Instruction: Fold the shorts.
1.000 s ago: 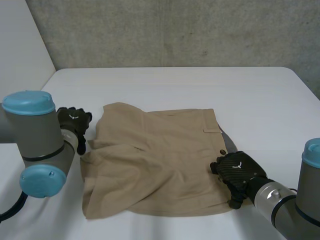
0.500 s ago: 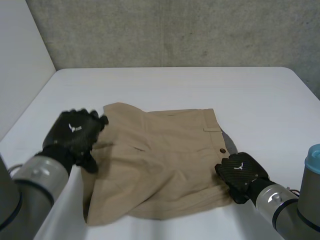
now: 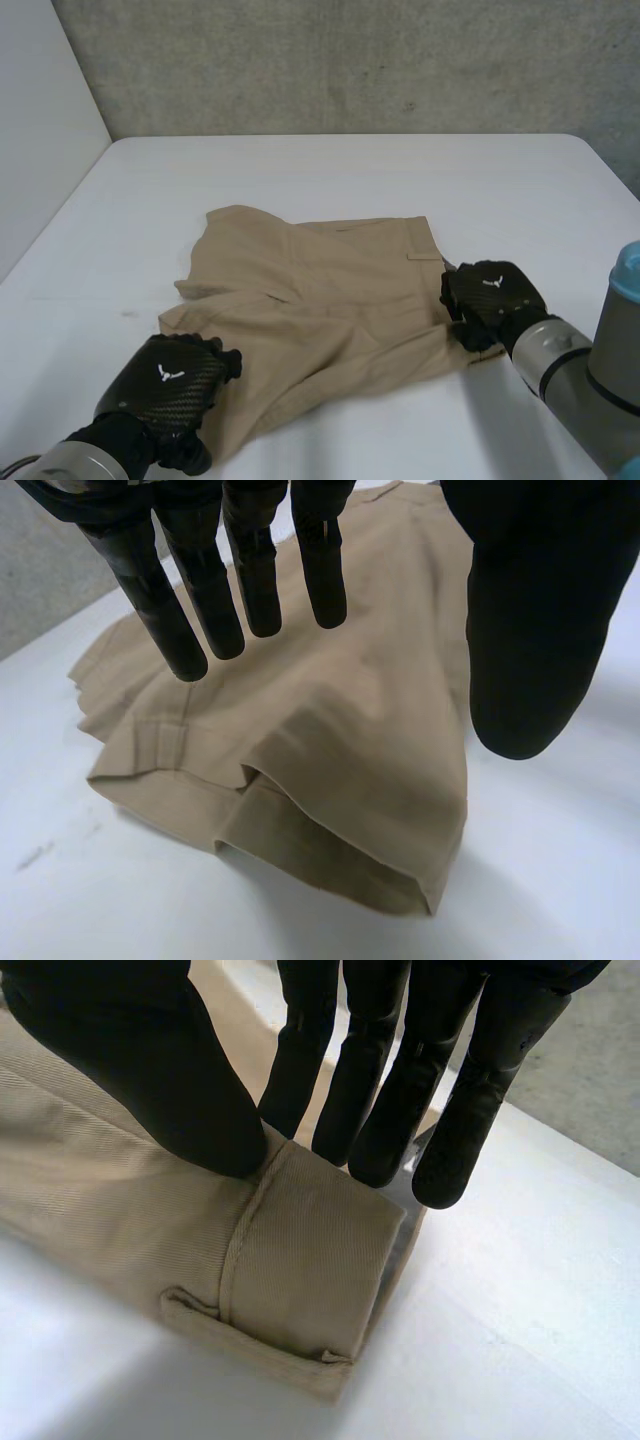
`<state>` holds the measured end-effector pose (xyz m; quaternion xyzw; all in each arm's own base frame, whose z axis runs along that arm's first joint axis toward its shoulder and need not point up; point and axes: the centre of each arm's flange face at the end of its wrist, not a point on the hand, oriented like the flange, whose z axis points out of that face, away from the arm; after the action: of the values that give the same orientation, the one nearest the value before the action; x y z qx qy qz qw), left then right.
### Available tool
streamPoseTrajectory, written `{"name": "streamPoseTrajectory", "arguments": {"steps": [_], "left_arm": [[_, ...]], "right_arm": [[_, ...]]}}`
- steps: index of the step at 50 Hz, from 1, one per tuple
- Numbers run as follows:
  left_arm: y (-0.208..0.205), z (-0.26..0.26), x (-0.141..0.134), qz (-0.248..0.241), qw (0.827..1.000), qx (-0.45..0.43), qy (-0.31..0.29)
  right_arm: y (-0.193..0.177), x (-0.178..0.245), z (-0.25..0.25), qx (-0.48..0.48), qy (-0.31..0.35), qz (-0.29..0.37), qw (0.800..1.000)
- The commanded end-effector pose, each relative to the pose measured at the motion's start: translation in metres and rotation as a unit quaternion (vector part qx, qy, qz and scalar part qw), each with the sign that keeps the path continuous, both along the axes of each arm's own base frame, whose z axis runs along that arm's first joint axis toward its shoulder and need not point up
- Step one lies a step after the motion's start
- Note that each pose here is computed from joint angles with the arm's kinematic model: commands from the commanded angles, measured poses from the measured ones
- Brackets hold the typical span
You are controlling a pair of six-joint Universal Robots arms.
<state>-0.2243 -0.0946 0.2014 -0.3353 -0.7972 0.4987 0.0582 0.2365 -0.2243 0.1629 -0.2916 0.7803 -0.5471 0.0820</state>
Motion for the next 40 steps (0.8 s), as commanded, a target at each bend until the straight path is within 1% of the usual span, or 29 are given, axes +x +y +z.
{"name": "streamPoseTrajectory", "arguments": {"steps": [1, 8, 14, 18, 20, 28, 32, 34, 35, 38, 39, 40], "left_arm": [[-0.003, -0.017, -0.002, 0.007, 0.999, 0.032, -0.018], [-0.007, -0.033, -0.001, 0.023, 0.997, 0.052, -0.046], [-0.011, -0.039, -0.003, 0.028, 0.997, 0.048, -0.046], [-0.022, -0.045, -0.006, 0.048, 0.997, 0.032, -0.049], [-0.023, -0.046, -0.006, 0.05, 0.997, 0.032, -0.051], [-0.025, -0.065, -0.01, 0.046, 0.995, 0.055, -0.072], [-0.025, -0.066, -0.013, 0.042, 0.995, 0.052, -0.072], [-0.024, -0.065, -0.015, 0.039, 0.996, 0.047, -0.069], [-0.027, -0.055, -0.018, 0.049, 0.997, 0.013, -0.054], [-0.031, -0.034, -0.019, 0.066, 0.997, -0.034, -0.027], [-0.034, -0.017, -0.017, 0.075, 0.995, -0.066, -0.007], [-0.035, -0.009, -0.017, 0.079, 0.994, -0.079, 0.003]], "right_arm": [[-0.011, 0.006, 0.005, -0.001, -0.029, -0.012, 0.999], [-0.013, 0.01, 0.004, 0.002, -0.04, -0.012, 0.999], [-0.016, 0.015, 0.003, 0.009, -0.053, -0.013, 0.998], [-0.017, 0.015, 0.003, 0.009, -0.053, -0.014, 0.998], [-0.016, 0.015, 0.003, 0.01, -0.053, -0.014, 0.998], [-0.017, 0.014, 0.003, 0.009, -0.053, -0.016, 0.998], [-0.018, 0.013, 0.005, 0.005, -0.052, -0.021, 0.998], [-0.017, 0.012, 0.005, 0.004, -0.048, -0.024, 0.999], [-0.017, 0.012, 0.005, 0.003, -0.049, -0.024, 0.999], [-0.016, 0.012, 0.005, 0.002, -0.046, -0.026, 0.999], [-0.017, 0.012, 0.006, 0.0, -0.046, -0.026, 0.999], [-0.017, 0.012, 0.006, 0.0, -0.046, -0.025, 0.999]]}}
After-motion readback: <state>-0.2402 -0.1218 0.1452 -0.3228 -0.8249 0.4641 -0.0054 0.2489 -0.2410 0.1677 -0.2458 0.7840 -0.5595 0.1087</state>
